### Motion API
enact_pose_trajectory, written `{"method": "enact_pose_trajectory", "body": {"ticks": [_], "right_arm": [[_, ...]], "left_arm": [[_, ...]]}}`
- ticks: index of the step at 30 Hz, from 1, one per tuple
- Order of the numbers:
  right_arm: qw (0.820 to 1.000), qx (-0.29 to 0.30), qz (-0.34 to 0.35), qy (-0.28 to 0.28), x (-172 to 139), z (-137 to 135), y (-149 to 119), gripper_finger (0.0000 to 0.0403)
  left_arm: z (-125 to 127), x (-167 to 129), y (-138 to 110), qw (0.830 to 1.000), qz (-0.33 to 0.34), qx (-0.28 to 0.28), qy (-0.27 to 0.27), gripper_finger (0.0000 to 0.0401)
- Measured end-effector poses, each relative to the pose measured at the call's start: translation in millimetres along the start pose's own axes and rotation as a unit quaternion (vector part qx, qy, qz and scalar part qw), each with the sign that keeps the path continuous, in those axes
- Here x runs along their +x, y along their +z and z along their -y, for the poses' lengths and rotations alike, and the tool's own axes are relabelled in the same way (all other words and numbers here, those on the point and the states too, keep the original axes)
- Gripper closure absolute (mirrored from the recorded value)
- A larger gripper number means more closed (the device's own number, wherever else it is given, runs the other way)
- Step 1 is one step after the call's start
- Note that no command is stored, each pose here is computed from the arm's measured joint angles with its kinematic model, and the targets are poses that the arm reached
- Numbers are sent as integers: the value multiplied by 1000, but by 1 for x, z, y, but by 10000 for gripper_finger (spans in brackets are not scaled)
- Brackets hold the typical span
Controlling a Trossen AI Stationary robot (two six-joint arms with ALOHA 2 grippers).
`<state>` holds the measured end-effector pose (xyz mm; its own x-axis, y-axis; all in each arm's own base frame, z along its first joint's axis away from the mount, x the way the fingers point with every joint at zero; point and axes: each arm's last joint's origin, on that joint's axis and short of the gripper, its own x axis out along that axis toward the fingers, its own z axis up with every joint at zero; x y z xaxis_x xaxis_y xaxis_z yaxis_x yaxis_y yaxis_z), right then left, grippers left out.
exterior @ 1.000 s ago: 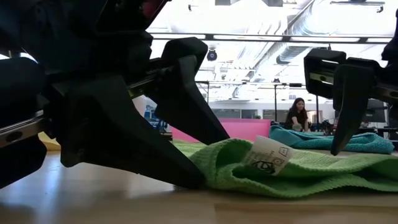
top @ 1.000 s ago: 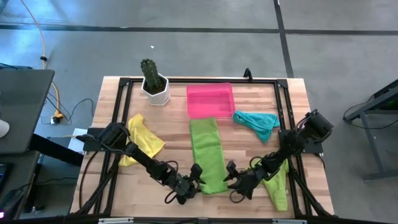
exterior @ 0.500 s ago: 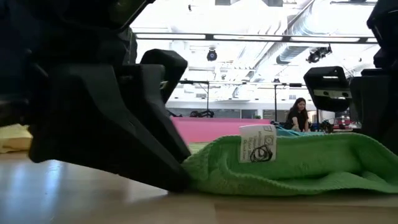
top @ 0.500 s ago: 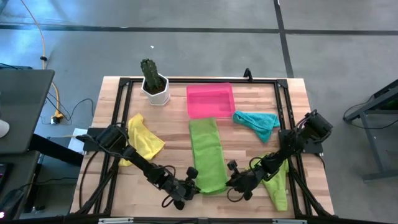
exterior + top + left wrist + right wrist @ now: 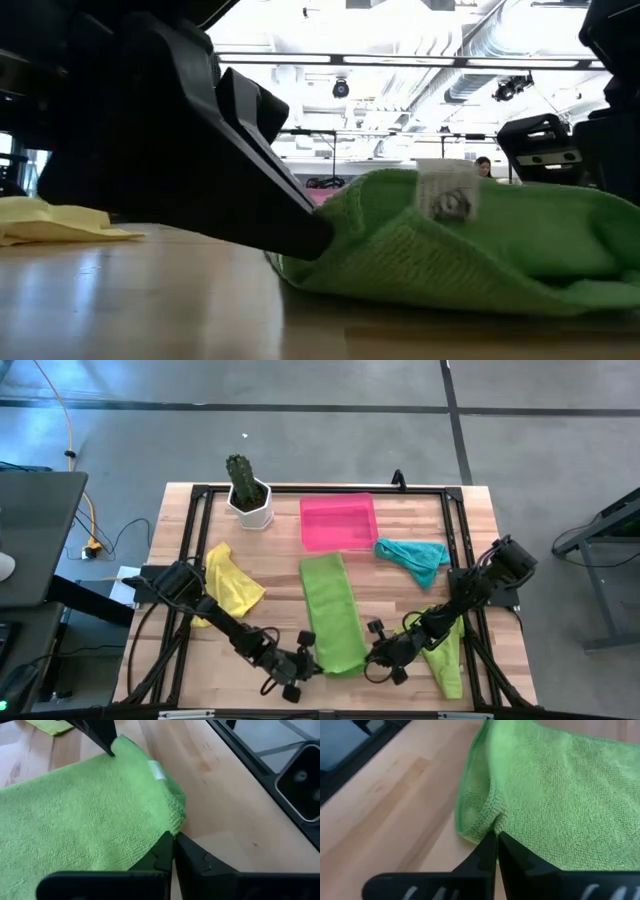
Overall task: Roll microfiber towels into tight, uniform cylinder then place into a basket
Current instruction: Roll the green microfiber cloth
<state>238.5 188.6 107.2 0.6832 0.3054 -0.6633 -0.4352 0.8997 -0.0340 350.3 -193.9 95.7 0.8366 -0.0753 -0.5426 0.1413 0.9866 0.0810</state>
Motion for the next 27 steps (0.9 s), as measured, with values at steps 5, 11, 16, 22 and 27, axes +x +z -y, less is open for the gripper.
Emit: {"method": "enact_pose_trajectory", "body": {"ticks": [5, 11, 16, 22, 27], "right_arm": [[1000, -5, -2, 5, -2, 0, 1, 375], [999, -45, -2, 5, -2, 0, 1, 299], [997, -71, -1, 13, -2, -3, 2, 255], [992, -119, 3, 44, -4, -15, 2, 247], [987, -156, 27, 4, -5, -21, 5, 247]], "left_arm": [[2, 0, -1, 999, -11, 1, -41, 388], [2, 0, -2, 999, -18, 4, -46, 374], [2, 0, -2, 999, -17, 3, -45, 345], [2, 0, -2, 999, -16, 23, -46, 299], [0, 0, -1, 999, -16, 23, -43, 279]]}}
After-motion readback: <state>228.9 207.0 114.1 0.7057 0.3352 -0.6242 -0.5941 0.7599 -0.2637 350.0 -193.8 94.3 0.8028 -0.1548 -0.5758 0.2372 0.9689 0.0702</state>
